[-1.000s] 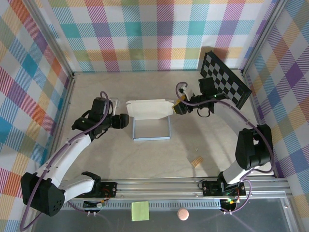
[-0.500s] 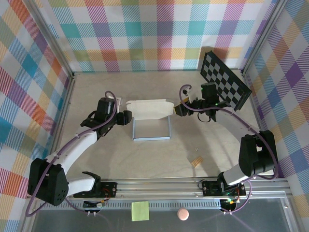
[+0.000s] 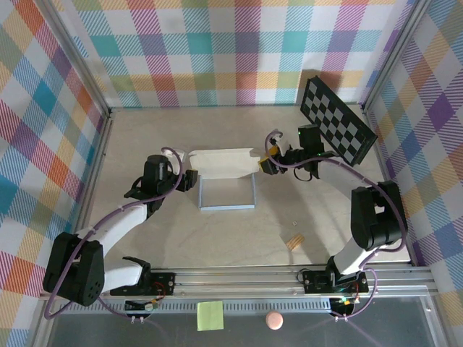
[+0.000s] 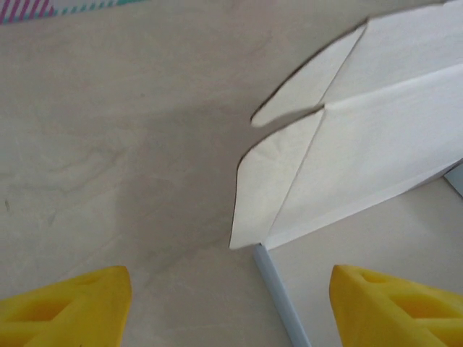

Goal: Fold the paper box

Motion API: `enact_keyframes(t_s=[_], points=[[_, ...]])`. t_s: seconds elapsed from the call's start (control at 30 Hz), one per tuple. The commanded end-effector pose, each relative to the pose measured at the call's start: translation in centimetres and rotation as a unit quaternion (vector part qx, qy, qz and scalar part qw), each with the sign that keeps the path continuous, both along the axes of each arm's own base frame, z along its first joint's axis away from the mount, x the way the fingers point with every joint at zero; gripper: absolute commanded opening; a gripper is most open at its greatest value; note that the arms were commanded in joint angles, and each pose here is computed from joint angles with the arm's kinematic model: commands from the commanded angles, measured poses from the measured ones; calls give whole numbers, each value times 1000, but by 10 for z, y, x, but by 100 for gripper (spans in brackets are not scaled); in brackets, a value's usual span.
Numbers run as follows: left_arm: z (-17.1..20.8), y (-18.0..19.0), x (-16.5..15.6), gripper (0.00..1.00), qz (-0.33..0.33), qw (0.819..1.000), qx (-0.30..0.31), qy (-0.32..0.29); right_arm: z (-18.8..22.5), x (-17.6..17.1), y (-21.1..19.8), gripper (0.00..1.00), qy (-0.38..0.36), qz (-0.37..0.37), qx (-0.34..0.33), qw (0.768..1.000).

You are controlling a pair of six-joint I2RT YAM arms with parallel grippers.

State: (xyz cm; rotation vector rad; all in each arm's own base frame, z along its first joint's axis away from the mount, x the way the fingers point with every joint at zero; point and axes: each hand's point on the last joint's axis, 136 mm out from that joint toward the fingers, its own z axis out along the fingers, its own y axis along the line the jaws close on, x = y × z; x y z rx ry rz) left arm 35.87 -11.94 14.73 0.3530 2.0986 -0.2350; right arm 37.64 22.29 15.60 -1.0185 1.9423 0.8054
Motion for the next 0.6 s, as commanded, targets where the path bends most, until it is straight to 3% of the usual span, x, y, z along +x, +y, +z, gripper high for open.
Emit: enact_keyframes(t_s=[0.0,0.23,0.57], points=[[7,-3,12,73,-26,999,3,-32,12,8,7,56,-55,44,18,997],[6,-5,26,73,-33,998,-13,-50,5,11,13,54,-61,82,32,994],[9,-11,41,65,-63,996,-48,-48,-6,13,16,40,-55,107,29,992]])
